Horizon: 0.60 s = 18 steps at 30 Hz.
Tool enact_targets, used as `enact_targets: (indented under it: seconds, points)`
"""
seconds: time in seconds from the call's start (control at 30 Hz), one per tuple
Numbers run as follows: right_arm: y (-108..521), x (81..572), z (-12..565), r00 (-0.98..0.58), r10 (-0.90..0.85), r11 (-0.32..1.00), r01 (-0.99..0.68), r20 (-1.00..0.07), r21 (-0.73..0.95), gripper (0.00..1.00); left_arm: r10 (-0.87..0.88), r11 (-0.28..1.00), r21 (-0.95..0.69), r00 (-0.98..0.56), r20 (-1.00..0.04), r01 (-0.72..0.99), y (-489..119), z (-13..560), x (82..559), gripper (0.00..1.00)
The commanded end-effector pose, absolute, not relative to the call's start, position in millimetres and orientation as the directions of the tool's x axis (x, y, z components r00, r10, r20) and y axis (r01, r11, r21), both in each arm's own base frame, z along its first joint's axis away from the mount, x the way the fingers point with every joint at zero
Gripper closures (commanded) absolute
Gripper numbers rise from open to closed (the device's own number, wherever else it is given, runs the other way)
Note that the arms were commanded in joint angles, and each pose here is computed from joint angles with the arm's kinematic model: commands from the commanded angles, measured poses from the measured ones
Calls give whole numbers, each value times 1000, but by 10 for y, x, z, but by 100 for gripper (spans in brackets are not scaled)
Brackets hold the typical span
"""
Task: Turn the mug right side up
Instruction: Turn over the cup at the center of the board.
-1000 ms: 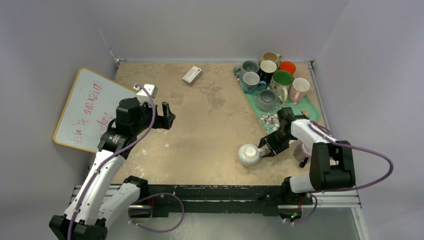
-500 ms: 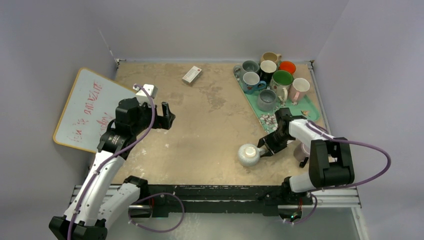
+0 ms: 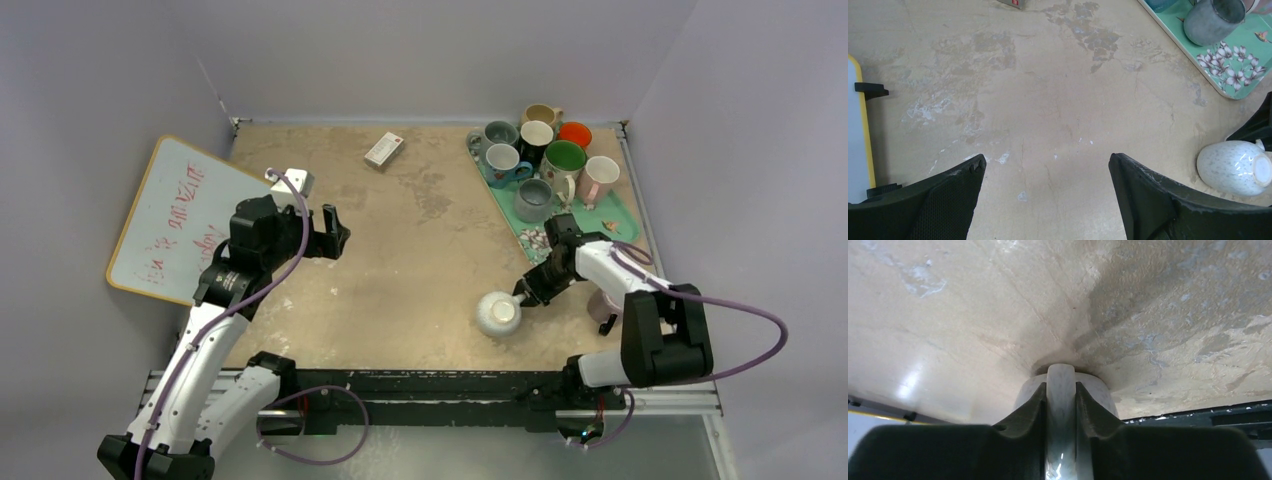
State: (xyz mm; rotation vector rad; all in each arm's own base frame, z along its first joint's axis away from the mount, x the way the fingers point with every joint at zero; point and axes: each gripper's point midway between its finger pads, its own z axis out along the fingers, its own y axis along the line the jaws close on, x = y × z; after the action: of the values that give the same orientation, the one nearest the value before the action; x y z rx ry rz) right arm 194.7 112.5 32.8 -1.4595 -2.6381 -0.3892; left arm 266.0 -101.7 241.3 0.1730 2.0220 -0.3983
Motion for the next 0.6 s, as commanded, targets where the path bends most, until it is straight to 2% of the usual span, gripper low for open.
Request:
enact_targets:
  seconds: [0.0, 0.13, 0.23, 0.3, 0.47, 0.57]
  points:
    - [1187, 2090, 523, -554, 812, 500, 822, 182, 272, 82, -55, 932, -202, -432, -900, 301, -1018, 2547, 2668, 8]
    - [1241, 2160, 574, -573, 799, 499, 800, 181, 333, 98, -55, 932, -202, -432, -900, 301, -1018, 2546, 2667, 8]
    - [1339, 2262, 623, -601, 777, 493, 766, 187, 414, 100, -55, 932, -202, -433, -900, 301, -1017, 2542, 2667, 8]
    - [1383, 2383, 692, -630, 761, 497, 718, 154, 487, 100, -55, 932, -202, -435, -899, 300, -1018, 2538, 2668, 8]
    - [1458, 2746, 962, -686, 727, 508, 521, -17, 686, 100, -55, 932, -202, -435, -899, 300, -1019, 2533, 2673, 8]
    - [1504, 2972, 1165, -722, 666, 571, 334, -186, 750, 100, -54, 932, -202, -437, -898, 300, -1020, 2530, 2678, 8]
